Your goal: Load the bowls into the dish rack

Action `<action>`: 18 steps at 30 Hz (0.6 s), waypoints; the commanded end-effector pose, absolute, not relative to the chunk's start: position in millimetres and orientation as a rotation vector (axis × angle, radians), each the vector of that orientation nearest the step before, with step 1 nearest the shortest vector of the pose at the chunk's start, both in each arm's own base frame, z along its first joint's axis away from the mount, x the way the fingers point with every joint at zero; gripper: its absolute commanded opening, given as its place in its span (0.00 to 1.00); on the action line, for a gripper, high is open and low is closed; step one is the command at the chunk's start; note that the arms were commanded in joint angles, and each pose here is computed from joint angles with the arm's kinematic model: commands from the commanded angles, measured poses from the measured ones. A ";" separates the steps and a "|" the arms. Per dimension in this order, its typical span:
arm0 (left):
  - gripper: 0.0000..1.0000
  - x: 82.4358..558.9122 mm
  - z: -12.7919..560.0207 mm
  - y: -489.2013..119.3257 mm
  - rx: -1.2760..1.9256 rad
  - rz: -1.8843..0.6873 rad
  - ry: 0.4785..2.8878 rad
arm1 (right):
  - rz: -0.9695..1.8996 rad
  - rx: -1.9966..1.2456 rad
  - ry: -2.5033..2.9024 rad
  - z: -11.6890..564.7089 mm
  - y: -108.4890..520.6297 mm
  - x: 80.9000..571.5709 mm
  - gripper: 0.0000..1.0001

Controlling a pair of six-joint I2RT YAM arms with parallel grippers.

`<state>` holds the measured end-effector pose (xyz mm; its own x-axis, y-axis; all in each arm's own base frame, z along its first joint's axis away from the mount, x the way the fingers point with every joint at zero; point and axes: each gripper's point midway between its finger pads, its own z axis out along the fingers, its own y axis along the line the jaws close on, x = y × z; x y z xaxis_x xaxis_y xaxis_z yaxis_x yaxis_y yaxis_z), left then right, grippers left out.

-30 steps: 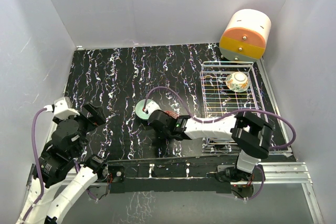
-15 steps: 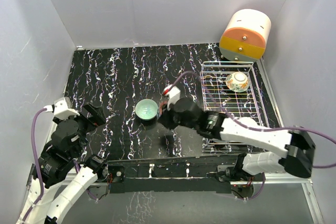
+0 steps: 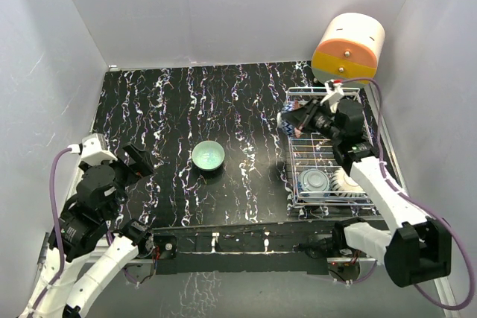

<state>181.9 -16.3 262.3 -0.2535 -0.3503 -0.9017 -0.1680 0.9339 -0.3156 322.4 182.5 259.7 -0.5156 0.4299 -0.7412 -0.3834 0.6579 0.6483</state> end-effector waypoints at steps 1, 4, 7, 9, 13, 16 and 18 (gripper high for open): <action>0.97 179.3 282.0 -15.2 -0.370 -0.202 1.793 | 1.254 0.002 1.689 295.8 166.8 319.9 0.08; 0.97 178.2 282.0 -14.2 -0.370 -0.198 1.795 | 1.355 0.104 1.663 289.8 146.6 323.0 0.08; 0.97 177.7 282.7 -14.4 -0.368 -0.201 1.796 | 1.421 0.203 1.657 271.4 127.5 324.4 0.08; 0.97 177.3 283.5 -14.3 -0.369 -0.202 1.794 | 1.466 0.261 1.656 260.4 117.4 324.8 0.08; 0.97 178.2 283.9 -14.9 -0.368 -0.202 1.796 | 1.530 0.321 1.671 241.4 109.1 328.5 0.08; 0.97 179.8 284.7 -16.7 -0.366 -0.206 1.797 | 1.519 0.369 1.692 228.7 104.0 335.7 0.08; 0.97 180.8 285.1 -17.6 -0.366 -0.209 1.798 | 1.504 0.400 1.711 221.3 99.9 342.0 0.08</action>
